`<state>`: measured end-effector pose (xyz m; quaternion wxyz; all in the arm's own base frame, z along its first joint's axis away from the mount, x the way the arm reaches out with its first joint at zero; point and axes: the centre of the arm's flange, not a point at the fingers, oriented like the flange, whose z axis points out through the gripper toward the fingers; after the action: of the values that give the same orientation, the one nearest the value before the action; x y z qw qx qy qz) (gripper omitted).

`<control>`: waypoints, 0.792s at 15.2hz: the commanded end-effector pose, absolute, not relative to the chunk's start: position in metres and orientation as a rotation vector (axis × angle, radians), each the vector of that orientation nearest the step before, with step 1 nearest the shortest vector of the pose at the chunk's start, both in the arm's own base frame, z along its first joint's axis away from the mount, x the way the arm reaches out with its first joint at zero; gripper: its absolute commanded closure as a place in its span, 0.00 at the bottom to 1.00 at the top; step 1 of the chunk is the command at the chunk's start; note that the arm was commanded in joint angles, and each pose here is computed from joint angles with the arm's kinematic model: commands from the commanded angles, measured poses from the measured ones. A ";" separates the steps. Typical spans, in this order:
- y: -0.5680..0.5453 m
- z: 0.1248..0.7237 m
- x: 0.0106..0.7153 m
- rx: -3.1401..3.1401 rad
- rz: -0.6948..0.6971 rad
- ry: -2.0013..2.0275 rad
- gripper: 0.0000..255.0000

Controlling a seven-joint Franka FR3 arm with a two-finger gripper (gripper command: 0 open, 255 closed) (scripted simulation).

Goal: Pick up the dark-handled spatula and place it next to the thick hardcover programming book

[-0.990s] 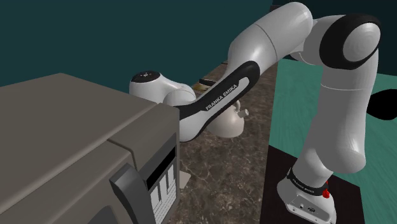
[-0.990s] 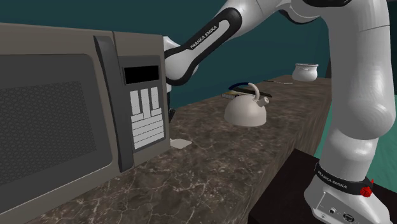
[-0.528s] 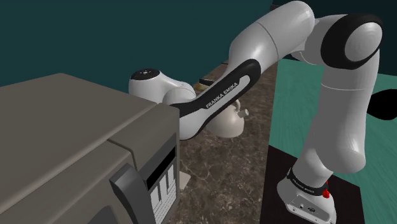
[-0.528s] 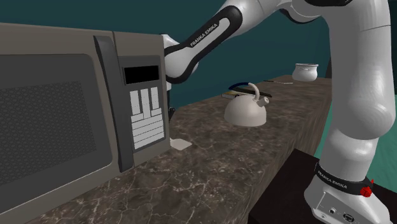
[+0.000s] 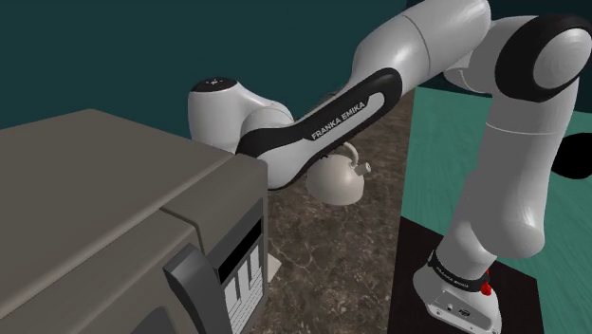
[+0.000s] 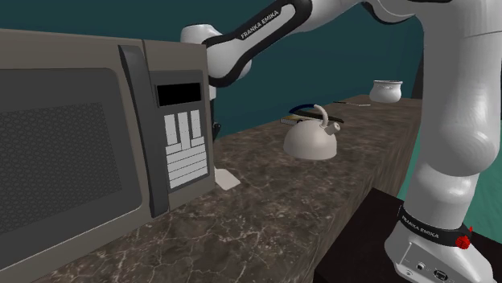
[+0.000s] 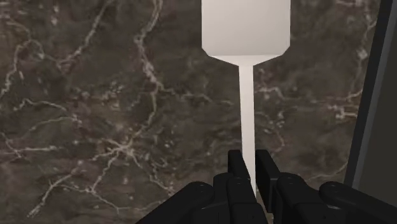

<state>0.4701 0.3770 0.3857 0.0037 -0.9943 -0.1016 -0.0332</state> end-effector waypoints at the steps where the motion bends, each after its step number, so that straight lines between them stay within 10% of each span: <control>1: 0.378 0.397 0.471 -3.116 -0.104 -0.319 1.00; 12: 0.338 0.438 0.472 -3.116 -0.104 -0.319 1.00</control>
<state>0.4732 0.3500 0.4371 0.0034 -0.9943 -0.1012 -0.0331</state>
